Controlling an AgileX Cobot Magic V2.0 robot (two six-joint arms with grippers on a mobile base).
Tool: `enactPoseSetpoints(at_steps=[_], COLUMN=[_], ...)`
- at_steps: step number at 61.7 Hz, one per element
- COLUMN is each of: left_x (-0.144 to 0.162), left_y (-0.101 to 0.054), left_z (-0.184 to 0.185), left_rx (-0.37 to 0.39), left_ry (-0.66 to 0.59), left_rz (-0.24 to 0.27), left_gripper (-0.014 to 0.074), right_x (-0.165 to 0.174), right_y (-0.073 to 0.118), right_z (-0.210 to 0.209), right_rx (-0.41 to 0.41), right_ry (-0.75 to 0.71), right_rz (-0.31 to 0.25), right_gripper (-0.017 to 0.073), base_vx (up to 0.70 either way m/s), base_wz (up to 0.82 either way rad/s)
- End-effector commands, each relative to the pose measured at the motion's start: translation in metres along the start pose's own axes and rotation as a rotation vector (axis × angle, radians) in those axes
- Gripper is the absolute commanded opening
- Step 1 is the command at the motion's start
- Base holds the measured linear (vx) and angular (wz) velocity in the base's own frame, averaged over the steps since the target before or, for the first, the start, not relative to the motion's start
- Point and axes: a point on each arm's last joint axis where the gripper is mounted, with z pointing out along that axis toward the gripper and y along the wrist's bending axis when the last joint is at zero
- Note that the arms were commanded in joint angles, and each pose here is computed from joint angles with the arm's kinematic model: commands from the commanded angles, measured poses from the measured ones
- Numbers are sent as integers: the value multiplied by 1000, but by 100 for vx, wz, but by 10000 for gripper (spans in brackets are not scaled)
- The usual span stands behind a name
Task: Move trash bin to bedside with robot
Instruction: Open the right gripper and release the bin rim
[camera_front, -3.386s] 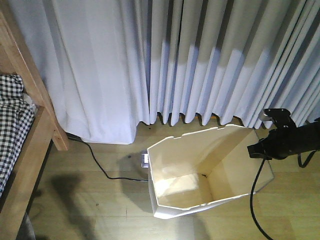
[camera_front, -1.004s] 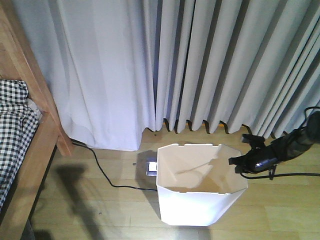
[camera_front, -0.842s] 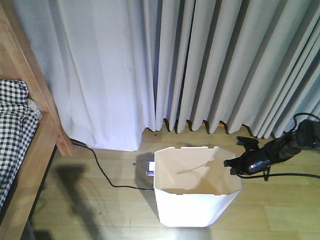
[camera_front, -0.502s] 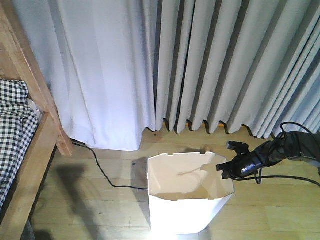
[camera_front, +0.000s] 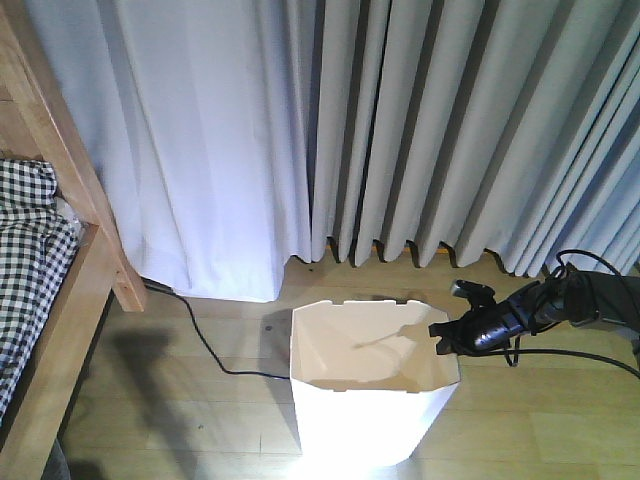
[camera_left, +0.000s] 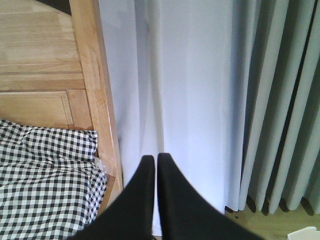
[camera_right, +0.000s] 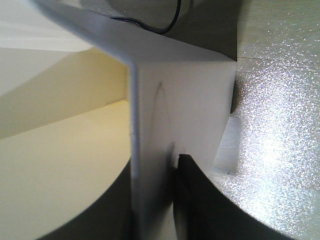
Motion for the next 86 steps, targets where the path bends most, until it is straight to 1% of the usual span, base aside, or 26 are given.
enactPoseSetpoints(at_steps=[1, 9, 21, 25, 29, 36, 42, 44, 46, 47, 48, 51, 56, 61, 62, 63, 65, 69, 71, 76, 80, 85, 86], left_x=[-1, -1, -1, -1, -1, -1, -1, -1, -1, -1, -1, -1, -1, -1, -1, -1, -1, -1, -1, -1, -1, -1, -1], left_y=[0, 0, 0, 0, 0, 0, 0, 0, 0, 0, 0, 0, 0, 0, 0, 0, 0, 0, 0, 0, 0, 0, 0], left_z=[0, 0, 0, 0, 0, 0, 0, 0, 0, 0, 0, 0, 0, 0, 0, 0, 0, 0, 0, 0, 0, 0, 0], left_rx=[1, 1, 1, 1, 1, 1, 1, 1, 1, 1, 1, 1, 1, 1, 1, 1, 1, 1, 1, 1, 1, 1, 1], left_ry=[-66, -66, -66, -66, -66, -66, -66, -66, -66, -66, -66, -66, -66, -66, -66, -66, -66, -66, -66, -66, -66, -66, -66], left_rz=[-4, -4, -4, -4, -4, -4, -4, -4, -4, -4, -4, -4, -4, -4, -4, -4, -4, -4, -4, -4, -4, -4, -4], left_gripper=[-6, -6, -6, -6, -6, -6, -6, -6, -6, -6, -6, -6, -6, -6, -6, -6, -6, -6, -6, -6, -6, -6, -6], right_x=[-24, -23, -22, -22, -24, -26, -26, -25, -25, -26, -28, -33, -41, -46, -45, -47, -47, -44, -41, -27, -17, -12, -8], right_y=[9, 11, 11, 11, 9, 6, 6, 8, 10, 9, 8, 8, 9, 15, 17, 19, 22, 28, 30, 34, 41, 52, 54], right_z=[-24, -24, -24, -24, -24, -24, -24, -24, -25, -28, -29, -34, -46, -62, -63, -67, -73, -84, -90, -105, -120, -145, -148], right_rx=[-47, -60, -69, -64, -42, -5, -11, -31, -50, -45, -39, -30, -20, 4, 6, 13, 29, 72, 98, 164, 216, 245, 246], right_ry=[-36, -28, -19, -22, -37, -61, -61, -55, -38, -39, -46, -72, -89, -109, -108, -116, -122, -133, -137, -144, -146, -152, -145], right_rz=[-20, -20, -23, -24, -38, -45, -41, -15, -25, -38, -38, -13, -36, -69, -69, -80, -86, -80, -70, -26, -47, -110, -115], right_gripper=[185, 265, 411, 459, 481, 480, 476, 476, 476, 476, 476, 476, 476, 476, 476, 476, 476, 476, 476, 476, 476, 476, 476], base_vx=[0, 0, 0, 0, 0, 0, 0, 0, 0, 0, 0, 0, 0, 0, 0, 0, 0, 0, 0, 0, 0, 0, 0], base_wz=[0, 0, 0, 0, 0, 0, 0, 0, 0, 0, 0, 0, 0, 0, 0, 0, 0, 0, 0, 0, 0, 0, 0])
